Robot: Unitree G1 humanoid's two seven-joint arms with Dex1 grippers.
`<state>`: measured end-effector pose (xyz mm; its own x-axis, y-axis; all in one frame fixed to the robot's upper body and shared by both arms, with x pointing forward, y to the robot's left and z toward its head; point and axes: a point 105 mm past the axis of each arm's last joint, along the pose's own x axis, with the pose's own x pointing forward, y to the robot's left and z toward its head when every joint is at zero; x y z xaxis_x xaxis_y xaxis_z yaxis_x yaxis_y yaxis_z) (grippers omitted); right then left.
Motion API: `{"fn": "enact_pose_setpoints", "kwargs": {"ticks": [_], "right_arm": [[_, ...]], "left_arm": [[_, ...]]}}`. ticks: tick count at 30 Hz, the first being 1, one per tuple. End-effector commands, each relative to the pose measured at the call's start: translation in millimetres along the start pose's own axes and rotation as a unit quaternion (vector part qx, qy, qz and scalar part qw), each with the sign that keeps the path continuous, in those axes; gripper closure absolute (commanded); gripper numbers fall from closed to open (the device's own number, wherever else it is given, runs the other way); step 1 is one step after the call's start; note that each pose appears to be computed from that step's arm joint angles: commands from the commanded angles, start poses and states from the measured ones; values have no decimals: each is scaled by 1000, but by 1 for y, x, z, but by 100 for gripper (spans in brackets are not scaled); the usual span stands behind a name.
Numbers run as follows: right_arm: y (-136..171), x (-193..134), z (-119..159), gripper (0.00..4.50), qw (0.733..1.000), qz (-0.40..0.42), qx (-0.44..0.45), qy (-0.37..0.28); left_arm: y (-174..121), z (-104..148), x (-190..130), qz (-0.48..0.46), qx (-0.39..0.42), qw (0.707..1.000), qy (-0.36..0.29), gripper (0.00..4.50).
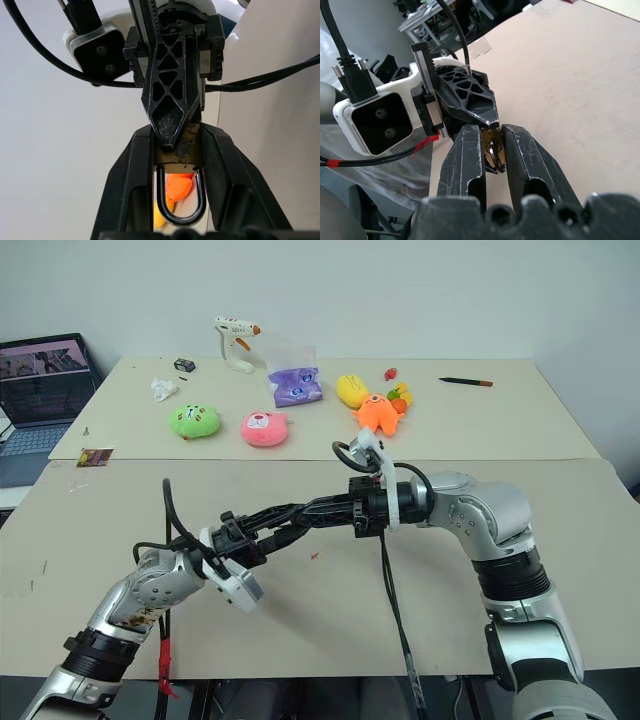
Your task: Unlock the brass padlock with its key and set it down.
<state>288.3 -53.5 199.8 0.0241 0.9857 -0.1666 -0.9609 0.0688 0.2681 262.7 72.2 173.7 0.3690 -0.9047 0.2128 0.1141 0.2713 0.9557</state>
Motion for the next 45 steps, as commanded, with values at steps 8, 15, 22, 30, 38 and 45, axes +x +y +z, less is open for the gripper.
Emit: {"fn": "enact_pose_setpoints", "kwargs": {"ticks": [8,15,22,30,38,45], "right_arm": [[8,1,9,432,1000,15,-23,-9],[7,2,9,432,1000,13,-25,-11],[-1,-5,14,432,999,-8,-32,-19],[-10,-20,22,432,998,-40,-47,-29],[-7,-28,32,432,996,-50,-59,-41],[19,-20,29,432,996,-9,-88,-24]], "left_arm": [[26,1,7,47,-13,999,-8,194],[27,5,11,49,-2,999,-17,4],[-12,-5,-21,-9,-59,996,62,4],[-3,-67,-67,6,-65,976,208,4],[7,-66,-46,30,-172,965,195,28],[13,-34,-9,46,-253,956,145,264]]}}
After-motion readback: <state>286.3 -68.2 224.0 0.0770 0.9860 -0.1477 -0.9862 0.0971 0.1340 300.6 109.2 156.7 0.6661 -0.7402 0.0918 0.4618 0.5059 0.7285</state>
